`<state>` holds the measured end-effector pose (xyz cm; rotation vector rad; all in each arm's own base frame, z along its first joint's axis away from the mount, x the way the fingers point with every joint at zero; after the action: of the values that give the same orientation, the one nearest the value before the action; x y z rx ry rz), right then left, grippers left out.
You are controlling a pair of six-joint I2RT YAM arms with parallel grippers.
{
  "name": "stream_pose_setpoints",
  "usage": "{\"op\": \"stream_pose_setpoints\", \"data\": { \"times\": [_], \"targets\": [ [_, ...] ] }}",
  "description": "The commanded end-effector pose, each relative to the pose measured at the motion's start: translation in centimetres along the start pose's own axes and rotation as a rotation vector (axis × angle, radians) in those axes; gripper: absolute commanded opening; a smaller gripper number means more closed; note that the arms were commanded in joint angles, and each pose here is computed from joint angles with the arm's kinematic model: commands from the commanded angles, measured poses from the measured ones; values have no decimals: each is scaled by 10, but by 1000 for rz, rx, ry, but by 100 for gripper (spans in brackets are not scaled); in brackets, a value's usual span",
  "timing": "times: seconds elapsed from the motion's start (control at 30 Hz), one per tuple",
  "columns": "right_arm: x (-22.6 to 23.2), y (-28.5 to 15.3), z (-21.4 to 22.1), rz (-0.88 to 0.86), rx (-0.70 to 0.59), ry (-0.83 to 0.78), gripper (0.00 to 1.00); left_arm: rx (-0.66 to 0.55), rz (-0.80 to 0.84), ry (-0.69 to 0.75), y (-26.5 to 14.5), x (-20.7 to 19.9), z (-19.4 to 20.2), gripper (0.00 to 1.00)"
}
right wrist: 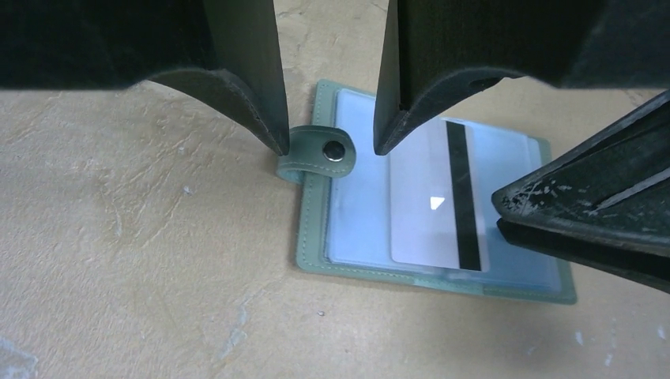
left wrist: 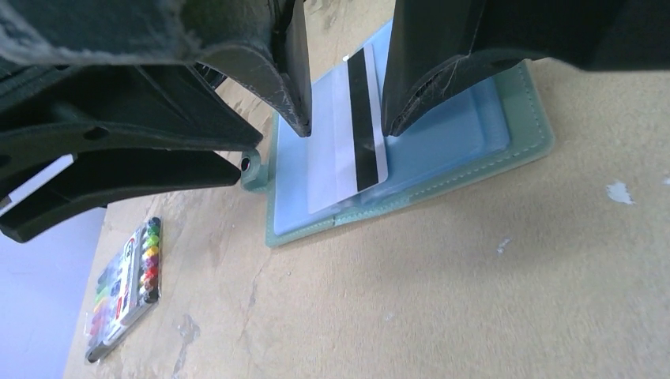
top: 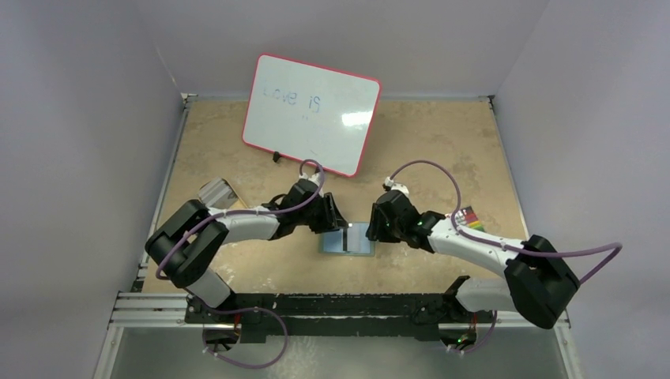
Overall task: Put the credit cards into the card holder
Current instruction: Insert the credit card into the card holder.
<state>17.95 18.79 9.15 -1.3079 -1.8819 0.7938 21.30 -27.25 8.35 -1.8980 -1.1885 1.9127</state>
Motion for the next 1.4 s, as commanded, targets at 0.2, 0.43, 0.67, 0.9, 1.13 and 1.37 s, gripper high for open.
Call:
{"op": "stream_pose_setpoints", "data": {
  "times": [0.2,0.43,0.67,0.9,1.13,1.37],
  "targets": [
    [-5,15,13,26,28,10,45,19,32,21,11,-5,10,38],
    [-4,16,13,17,26,11,41,21,34,23,16,-6,14,38],
    [-3,18,15,3,28,16,39,28,95,3,21,-20,19,38],
    [-3,19,16,-4,29,18,37,36,128,-6,27,-30,22,38],
    [-4,20,16,3,21,24,35,31,167,-8,28,-43,22,38],
    [-11,19,12,69,2,22,32,25,178,19,23,-51,21,38]
  ]
}}
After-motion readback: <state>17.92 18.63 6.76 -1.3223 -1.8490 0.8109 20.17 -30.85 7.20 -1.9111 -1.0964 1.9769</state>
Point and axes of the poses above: each gripper's point midway between its finger pads, its own y axis out along the fingers, its own x axis along the line the jaws close on, z = x × y, the point moved 6 cm from there along -y, back along the fingers, and after that the axes turned 14 degrees about -y, right-handed, at the moved point
